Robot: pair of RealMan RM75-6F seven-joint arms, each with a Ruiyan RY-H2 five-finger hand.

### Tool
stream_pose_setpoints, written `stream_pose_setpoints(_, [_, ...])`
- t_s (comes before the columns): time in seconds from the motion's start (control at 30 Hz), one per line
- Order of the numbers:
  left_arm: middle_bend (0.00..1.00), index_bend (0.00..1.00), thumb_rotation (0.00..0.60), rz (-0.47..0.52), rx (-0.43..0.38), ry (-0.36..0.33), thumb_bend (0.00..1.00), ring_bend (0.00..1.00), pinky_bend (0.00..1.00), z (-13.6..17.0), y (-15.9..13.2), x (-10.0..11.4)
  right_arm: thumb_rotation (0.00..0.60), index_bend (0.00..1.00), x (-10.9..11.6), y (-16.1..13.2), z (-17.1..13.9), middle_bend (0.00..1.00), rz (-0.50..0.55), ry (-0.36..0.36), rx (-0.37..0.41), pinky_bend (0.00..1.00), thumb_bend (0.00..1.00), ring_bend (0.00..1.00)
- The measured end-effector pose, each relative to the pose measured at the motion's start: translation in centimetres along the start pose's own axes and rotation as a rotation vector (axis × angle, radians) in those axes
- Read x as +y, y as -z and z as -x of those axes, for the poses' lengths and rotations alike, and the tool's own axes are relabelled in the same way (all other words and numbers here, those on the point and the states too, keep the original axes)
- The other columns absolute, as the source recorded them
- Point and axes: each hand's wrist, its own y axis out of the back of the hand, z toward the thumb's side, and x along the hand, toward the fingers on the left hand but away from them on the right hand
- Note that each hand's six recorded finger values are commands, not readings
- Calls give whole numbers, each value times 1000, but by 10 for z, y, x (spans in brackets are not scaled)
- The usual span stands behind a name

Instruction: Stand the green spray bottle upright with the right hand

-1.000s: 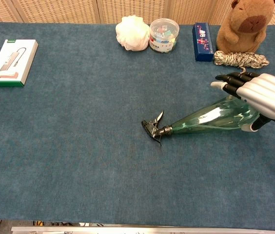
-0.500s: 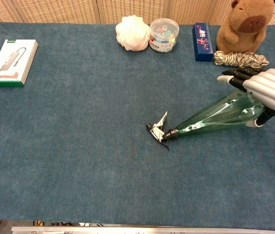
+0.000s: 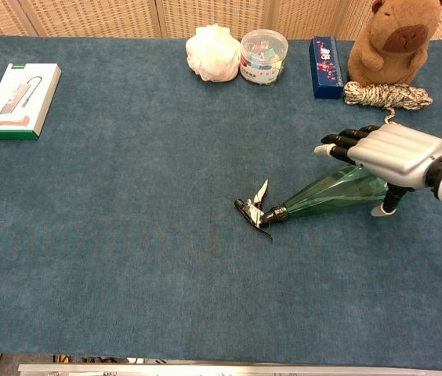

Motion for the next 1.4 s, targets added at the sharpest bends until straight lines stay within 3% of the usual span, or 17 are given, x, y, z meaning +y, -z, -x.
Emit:
stream_pose_setpoints(0.33, [431, 505, 600, 8, 2, -7, 0, 322, 460, 1, 2, 4, 600, 21, -2, -29, 23, 60, -63, -57, 60, 142, 0, 0])
stream_pose_setpoints(0.6, [431, 505, 600, 9, 1, -9, 0, 322, 460, 1, 2, 5, 600, 92, -2, -33, 28, 154, -87, -47, 52, 155, 0, 20])
stream_pose_setpoints(0.9, [431, 504, 600, 8, 3, -6, 0, 322, 460, 1, 2, 4, 600, 163, -6, -32, 30, 260, -106, -41, 42, 254, 0, 120])
stream_pose_setpoints(1.17, [431, 504, 600, 9, 4, -7, 0, 322, 460, 1, 3, 5, 600, 275, -6, -34, 33, 374, -116, -15, 44, 433, 12, 242])
stream_pose_setpoints(1.4, [431, 504, 600, 11, 7, -9, 0, 322, 460, 2, 3, 6, 600, 390, -5, -35, 33, 501, -118, 6, 43, 520, 49, 376])
